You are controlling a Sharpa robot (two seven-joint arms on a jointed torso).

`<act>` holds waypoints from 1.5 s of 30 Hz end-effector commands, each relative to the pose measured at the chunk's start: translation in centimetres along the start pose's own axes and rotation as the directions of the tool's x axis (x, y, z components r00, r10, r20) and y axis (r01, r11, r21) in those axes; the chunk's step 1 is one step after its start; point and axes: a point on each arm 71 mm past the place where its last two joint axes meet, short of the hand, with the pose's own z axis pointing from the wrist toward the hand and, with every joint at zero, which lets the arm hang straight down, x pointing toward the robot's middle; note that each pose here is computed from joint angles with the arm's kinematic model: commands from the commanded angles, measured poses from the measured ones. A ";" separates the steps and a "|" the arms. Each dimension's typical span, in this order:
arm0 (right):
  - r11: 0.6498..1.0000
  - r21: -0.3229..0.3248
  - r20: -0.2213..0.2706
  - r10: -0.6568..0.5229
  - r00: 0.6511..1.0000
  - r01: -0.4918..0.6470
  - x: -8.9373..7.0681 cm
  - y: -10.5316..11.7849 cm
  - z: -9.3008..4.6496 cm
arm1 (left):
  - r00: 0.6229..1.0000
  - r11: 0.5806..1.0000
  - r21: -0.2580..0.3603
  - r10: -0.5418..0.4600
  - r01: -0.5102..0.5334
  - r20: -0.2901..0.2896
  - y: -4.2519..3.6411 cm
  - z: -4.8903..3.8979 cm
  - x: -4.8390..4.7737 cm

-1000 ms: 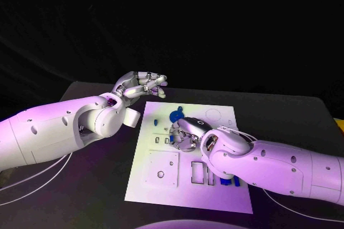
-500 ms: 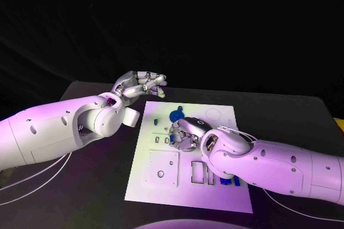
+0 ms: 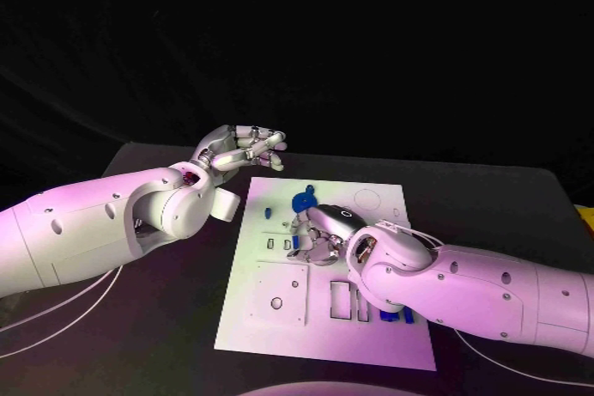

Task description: Assemble the parts on the task board

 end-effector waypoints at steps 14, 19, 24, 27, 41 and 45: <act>0.934 -0.176 0.100 0.331 0.938 -0.310 -5.4 -2.6 -2.1 | 0.982 0.979 -0.102 0.166 -0.175 -0.096 1.04 0.21 -0.32; 0.862 -0.147 0.108 0.501 0.858 -0.485 -8.7 -5.5 -3.6 | 0.922 0.901 -0.240 0.309 -0.362 -0.232 2.38 -0.04 -0.31; 0.809 -0.106 0.177 0.588 0.789 -0.579 -11.7 -8.7 -5.5 | 0.806 0.732 -0.356 0.457 -0.581 -0.377 3.39 -0.10 -0.12; 0.801 -0.084 0.217 0.595 0.774 -0.592 -12.8 -10.2 -6.3 | 0.747 0.642 -0.392 0.496 -0.659 -0.443 3.58 0.12 0.14; 0.809 -0.016 0.275 0.568 0.775 -0.587 -14.4 -13.3 -7.5 | 0.510 0.353 -0.368 0.577 -0.860 -0.638 4.10 1.80 2.94; 0.815 -0.008 0.276 0.558 0.782 -0.579 -14.4 -13.3 -7.4 | 0.482 0.319 -0.361 0.563 -0.876 -0.672 4.24 2.35 3.96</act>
